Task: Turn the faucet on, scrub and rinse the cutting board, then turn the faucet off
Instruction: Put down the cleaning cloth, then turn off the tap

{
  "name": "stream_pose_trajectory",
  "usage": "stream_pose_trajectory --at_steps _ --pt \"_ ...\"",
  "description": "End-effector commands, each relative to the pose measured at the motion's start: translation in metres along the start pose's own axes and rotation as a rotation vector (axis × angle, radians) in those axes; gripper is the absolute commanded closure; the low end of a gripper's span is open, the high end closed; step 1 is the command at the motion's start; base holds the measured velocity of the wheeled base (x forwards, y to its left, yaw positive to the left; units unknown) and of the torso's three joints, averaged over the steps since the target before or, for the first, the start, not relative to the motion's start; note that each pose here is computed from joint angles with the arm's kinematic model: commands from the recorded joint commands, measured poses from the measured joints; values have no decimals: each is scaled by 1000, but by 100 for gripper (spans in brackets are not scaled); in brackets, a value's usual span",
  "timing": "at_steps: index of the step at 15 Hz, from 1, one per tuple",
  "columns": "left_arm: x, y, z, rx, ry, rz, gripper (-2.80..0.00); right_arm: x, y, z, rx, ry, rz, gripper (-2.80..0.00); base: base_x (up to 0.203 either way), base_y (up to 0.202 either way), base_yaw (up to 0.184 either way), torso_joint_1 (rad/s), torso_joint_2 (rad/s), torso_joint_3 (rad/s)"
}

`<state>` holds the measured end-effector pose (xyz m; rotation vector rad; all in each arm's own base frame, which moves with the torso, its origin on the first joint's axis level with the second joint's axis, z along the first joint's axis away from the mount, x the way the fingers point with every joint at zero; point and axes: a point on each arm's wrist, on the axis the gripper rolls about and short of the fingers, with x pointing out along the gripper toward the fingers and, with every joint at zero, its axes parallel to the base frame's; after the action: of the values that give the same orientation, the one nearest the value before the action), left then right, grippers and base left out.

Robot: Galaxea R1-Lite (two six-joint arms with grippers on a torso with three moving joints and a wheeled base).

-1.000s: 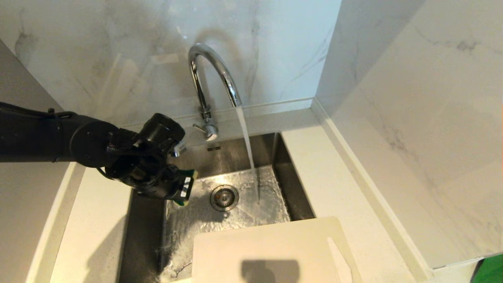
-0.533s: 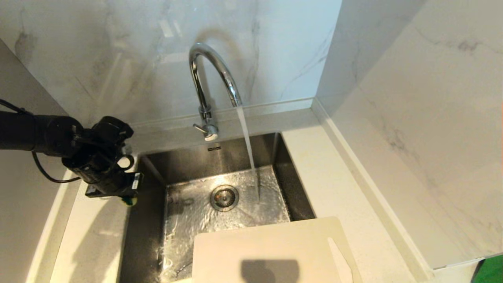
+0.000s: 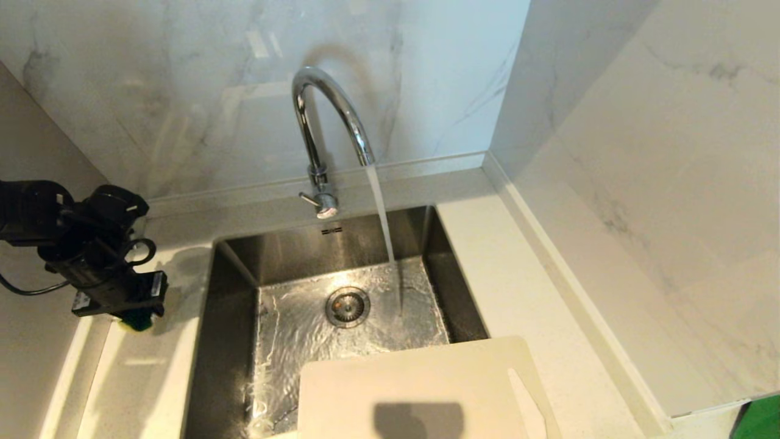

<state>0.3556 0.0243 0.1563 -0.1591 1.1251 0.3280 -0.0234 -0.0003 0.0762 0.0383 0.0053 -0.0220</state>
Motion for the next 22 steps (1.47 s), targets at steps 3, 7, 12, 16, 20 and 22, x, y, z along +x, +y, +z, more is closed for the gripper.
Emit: stream_pose_trajectory --at_steps 3,7,12,16,20,22 --pt "1 4 2 -3 1 2 -280 0 0 0 0 1 -1 0 0 0 0 0 0 0" --pt "-11 -2 2 47 -21 -53 -280 0 0 0 0 0 -1 0 0 0 0 0 0 0" --pt "-47 -44 0 263 -124 -180 -280 0 0 0 0 2 -1 0 0 0 0 0 0 0" --pt "-56 -103 4 401 -176 -272 -280 0 0 0 0 1 0 0 0 0 0 0 0 0" --pt "-74 -147 4 459 -187 -345 0 0 0 0 0 1 0 0 0 0 0 0 0 0" --pt "-74 -169 2 474 -221 -376 0 0 0 0 0 2 0 0 0 0 0 0 0 0"
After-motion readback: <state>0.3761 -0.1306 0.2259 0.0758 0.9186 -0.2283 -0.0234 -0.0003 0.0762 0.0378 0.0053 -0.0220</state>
